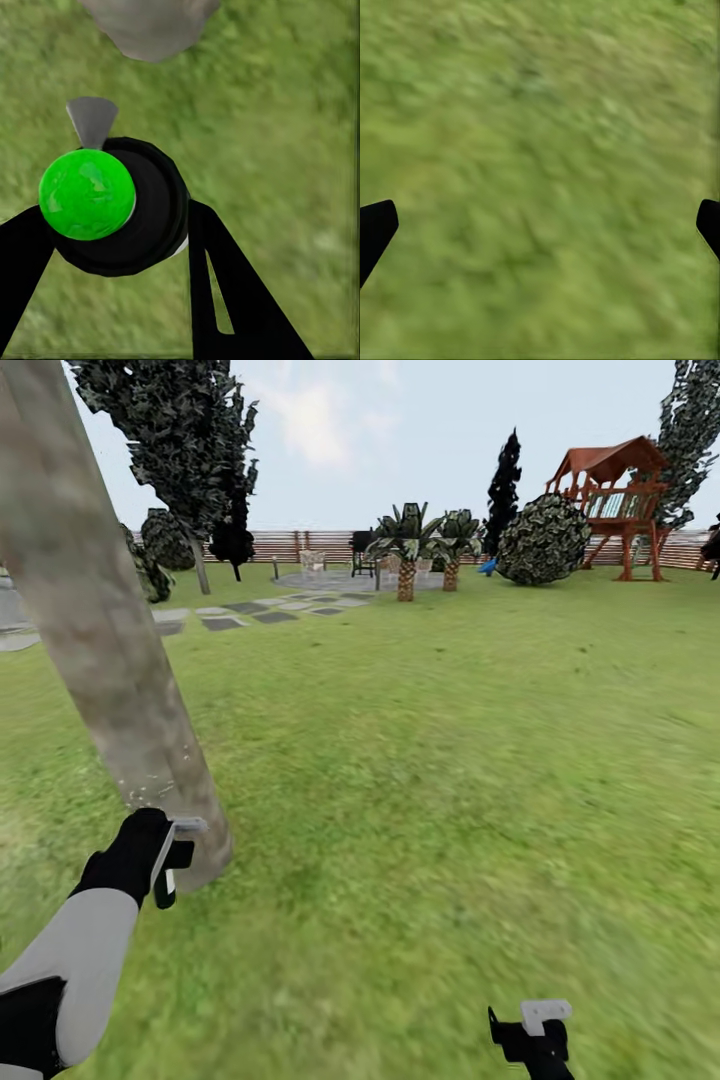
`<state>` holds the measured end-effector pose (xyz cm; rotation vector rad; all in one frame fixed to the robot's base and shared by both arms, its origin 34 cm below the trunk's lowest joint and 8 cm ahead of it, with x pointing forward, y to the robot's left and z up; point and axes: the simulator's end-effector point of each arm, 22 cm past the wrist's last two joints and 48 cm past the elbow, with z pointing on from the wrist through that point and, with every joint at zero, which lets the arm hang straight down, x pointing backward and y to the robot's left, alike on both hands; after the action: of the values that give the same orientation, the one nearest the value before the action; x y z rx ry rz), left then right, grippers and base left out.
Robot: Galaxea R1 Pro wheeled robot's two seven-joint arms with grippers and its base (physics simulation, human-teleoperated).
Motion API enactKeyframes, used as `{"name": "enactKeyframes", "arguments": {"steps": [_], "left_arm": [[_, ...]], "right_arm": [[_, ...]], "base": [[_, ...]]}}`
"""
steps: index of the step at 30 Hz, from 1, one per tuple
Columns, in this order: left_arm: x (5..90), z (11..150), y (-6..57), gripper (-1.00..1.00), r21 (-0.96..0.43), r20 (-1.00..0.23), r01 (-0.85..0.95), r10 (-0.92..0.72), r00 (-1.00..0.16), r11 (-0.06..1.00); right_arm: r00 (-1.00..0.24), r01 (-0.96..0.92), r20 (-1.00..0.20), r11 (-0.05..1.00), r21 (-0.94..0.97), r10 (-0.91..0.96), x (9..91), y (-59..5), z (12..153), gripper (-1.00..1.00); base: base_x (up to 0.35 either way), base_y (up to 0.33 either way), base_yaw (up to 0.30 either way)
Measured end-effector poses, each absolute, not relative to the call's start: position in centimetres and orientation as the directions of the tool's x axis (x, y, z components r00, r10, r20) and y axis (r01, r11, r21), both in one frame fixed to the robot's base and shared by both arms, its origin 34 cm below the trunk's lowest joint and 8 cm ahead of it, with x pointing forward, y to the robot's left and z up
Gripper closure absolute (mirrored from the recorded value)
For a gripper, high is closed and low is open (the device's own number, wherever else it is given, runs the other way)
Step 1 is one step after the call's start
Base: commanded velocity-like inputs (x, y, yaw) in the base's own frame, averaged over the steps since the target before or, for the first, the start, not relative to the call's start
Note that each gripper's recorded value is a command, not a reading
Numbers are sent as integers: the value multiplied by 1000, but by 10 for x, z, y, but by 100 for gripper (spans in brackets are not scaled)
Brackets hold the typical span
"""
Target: In the garden, pick up the pesticide atomizer on the floor and spray pesticide onto both trees until each tree trunk is fully covered.
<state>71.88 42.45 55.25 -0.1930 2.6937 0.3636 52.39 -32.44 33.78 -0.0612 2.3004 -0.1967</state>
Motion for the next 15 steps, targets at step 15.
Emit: {"name": "enactKeyframes", "arguments": {"steps": [15], "left_arm": [[691, 521, 443, 100, 242, -335, -185, -97, -937, 952]], "right_arm": [[-672, 19, -733, 987, -162, -107, 524, -325, 338, -100]], "base": [[180, -240, 106]]}}
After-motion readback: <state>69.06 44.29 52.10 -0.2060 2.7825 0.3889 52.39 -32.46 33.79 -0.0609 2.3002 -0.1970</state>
